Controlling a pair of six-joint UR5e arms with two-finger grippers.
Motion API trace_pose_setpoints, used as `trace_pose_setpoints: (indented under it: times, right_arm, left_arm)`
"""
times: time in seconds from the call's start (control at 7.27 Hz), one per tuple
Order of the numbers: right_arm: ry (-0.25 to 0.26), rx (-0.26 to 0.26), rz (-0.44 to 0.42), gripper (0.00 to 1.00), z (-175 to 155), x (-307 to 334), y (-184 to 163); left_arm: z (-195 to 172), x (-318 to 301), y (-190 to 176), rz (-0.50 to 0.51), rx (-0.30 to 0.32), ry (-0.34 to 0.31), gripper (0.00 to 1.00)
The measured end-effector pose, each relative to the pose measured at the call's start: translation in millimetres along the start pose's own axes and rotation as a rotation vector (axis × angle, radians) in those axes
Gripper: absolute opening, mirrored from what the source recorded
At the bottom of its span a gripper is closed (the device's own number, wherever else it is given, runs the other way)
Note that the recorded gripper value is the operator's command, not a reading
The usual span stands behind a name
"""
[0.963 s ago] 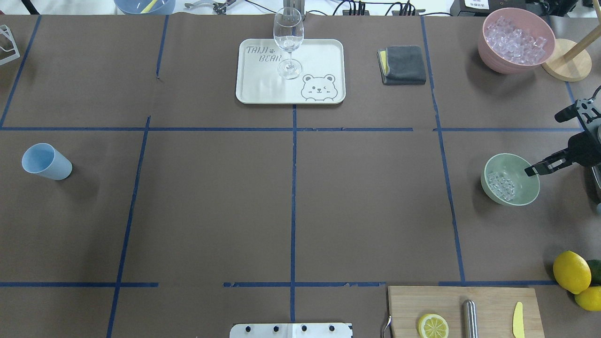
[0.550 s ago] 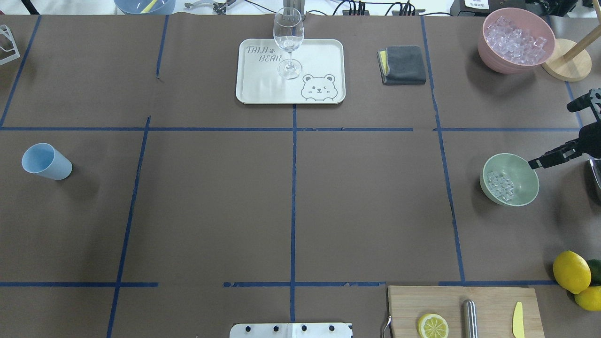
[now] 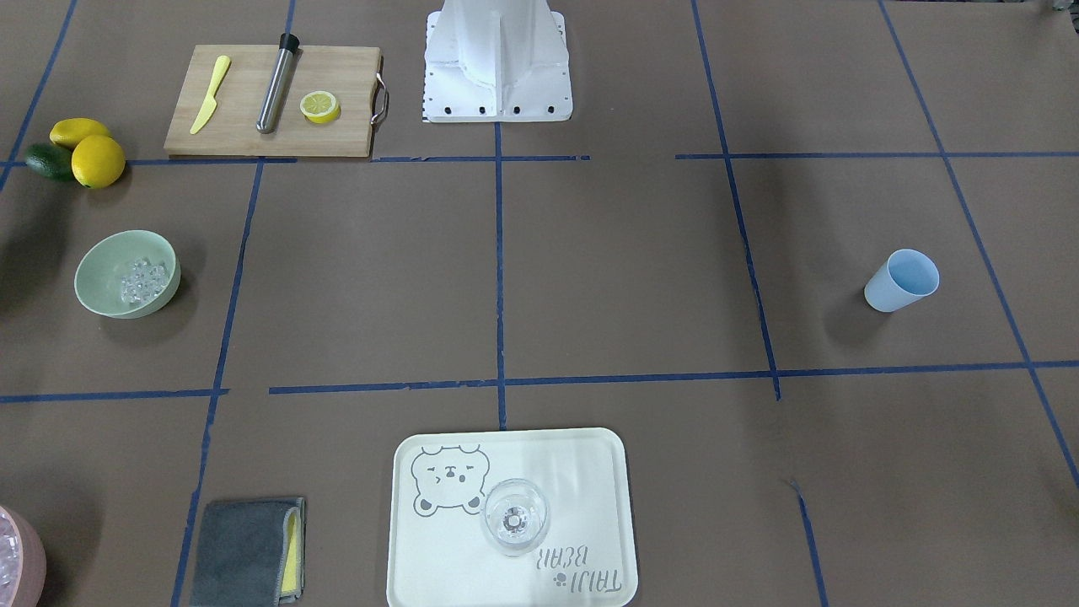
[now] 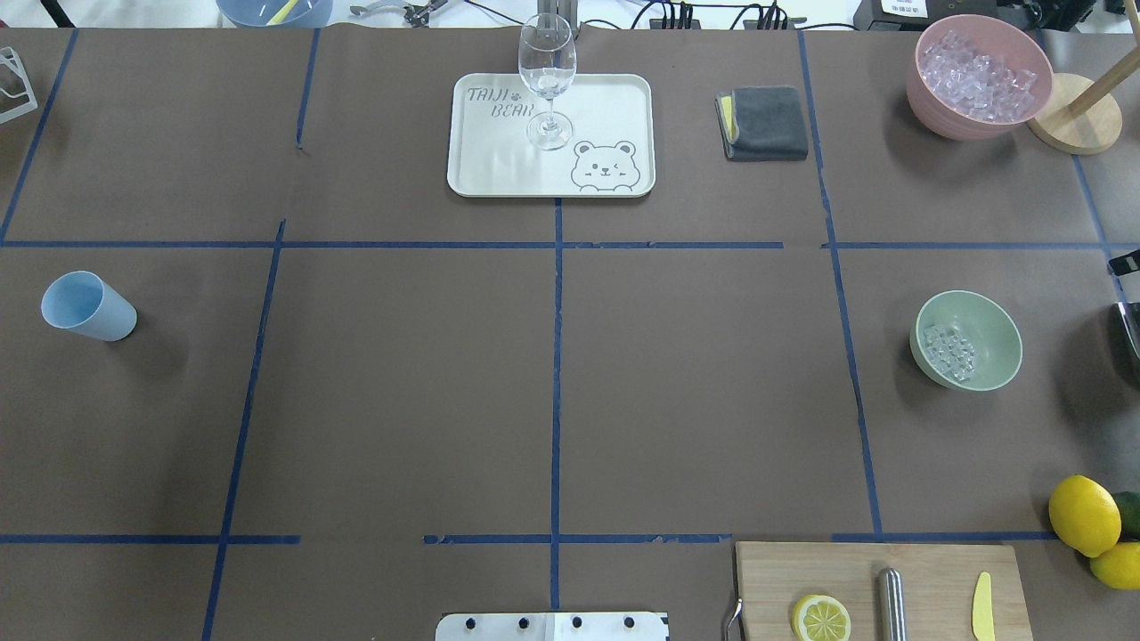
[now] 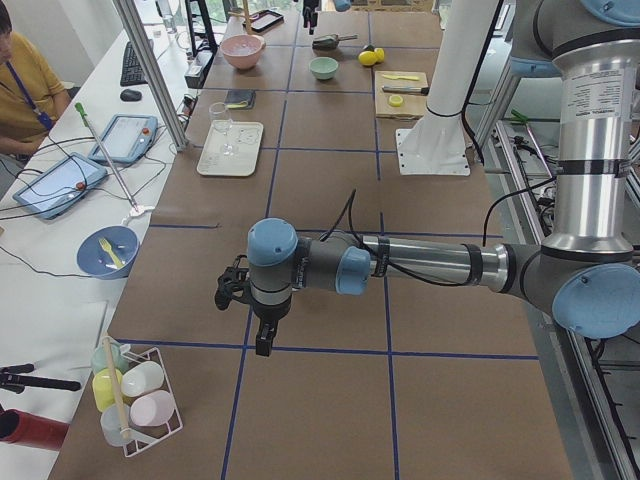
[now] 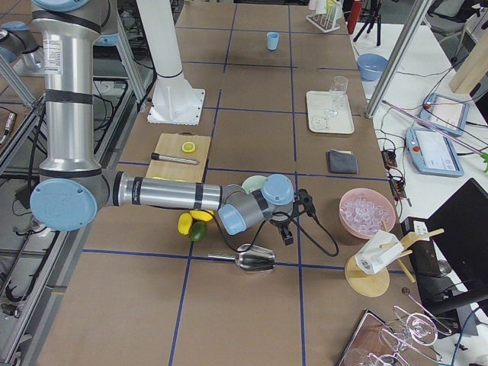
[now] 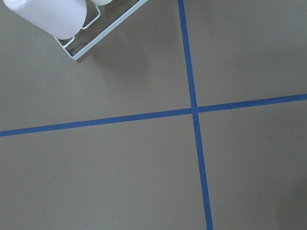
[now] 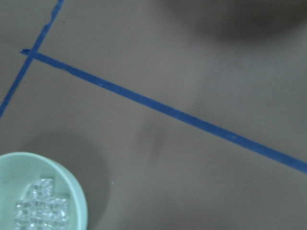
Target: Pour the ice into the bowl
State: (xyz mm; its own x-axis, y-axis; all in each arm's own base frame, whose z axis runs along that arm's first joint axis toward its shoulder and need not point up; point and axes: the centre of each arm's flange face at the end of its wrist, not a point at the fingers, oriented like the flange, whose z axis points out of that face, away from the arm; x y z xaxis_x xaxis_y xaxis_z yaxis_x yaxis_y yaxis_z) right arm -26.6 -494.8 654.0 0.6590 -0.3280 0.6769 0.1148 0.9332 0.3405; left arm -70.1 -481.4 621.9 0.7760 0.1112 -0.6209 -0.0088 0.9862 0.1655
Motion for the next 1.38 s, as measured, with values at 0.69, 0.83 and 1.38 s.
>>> trace_pose_setpoints:
  times: [0.69,0.83,1.38]
  right_arm:
    - [0.135,-0.162,0.172,1.00,-56.4,77.3,46.0]
    - [0.137,-0.157,0.170,1.00,-62.5,73.4,44.5]
    - [0.125,-0.138,0.155,1.00,-69.2,64.8,42.4]
  left_arm:
    - [0.6,0.1,0.4,-0.001,-0.002,0.001,1.00]
    - [1.0,0.0,0.9,-0.003,-0.003,0.001,1.00]
    - [6.5,-2.3,4.0,-0.011,-0.019,0.001,1.00]
